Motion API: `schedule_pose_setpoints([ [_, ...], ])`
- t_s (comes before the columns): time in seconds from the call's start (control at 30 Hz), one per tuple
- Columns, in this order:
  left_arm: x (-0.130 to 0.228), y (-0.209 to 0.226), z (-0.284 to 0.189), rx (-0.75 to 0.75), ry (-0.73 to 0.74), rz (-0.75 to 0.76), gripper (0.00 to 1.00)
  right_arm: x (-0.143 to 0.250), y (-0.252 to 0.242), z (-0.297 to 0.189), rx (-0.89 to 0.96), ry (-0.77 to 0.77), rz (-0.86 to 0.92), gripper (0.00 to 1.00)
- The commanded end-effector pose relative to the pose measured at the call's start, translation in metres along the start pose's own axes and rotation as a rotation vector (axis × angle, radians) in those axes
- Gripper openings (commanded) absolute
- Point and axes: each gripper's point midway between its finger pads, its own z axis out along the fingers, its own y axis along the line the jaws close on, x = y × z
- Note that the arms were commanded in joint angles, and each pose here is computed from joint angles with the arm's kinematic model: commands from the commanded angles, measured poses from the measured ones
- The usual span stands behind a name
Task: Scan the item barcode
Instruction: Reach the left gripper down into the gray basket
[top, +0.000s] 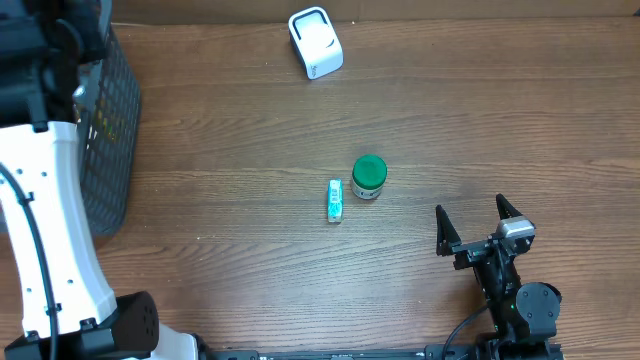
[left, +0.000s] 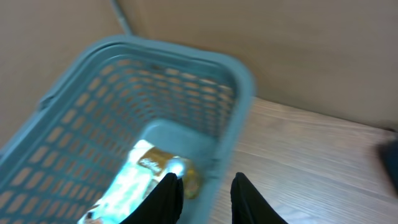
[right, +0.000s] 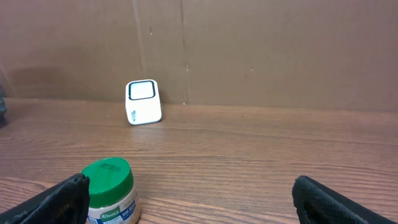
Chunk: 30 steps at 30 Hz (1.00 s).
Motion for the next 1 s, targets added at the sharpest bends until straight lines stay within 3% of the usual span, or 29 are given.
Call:
schedule_pose_setpoints([
  [0.0, 0.002, 0.021, 0.009, -0.020, 0.014, -0.014, 0.30, 0.002, -0.002, 0.000, 0.012, -0.003, -0.004, 1.00],
  [0.17, 0.017, 0.041, 0.042, 0.002, 0.084, -0.058, 0.35, 0.002, -0.002, 0.000, 0.012, -0.003, -0.004, 1.00],
  [0.27, 0.032, 0.055, 0.068, -0.013, 0.143, -0.078, 0.45, 0.002, -0.002, 0.000, 0.012, -0.002, -0.004, 1.00],
  [0.4, 0.058, 0.061, 0.103, 0.026, 0.236, -0.061, 0.50, 0.002, -0.002, 0.000, 0.012, -0.003, -0.004, 1.00],
  [0.63, 0.097, 0.054, 0.150, 0.167, 0.350, -0.036, 0.75, 0.002, -0.002, 0.000, 0.012, -0.003, -0.004, 1.00],
  [0.8, 0.118, 0.040, 0.171, 0.277, 0.396, -0.004, 0.83, 0.002, -0.002, 0.000, 0.012, -0.003, -0.004, 1.00],
  [0.97, 0.137, 0.031, 0.188, 0.324, 0.445, -0.006, 0.85, 0.002, -0.002, 0.000, 0.012, -0.003, -0.004, 1.00],
])
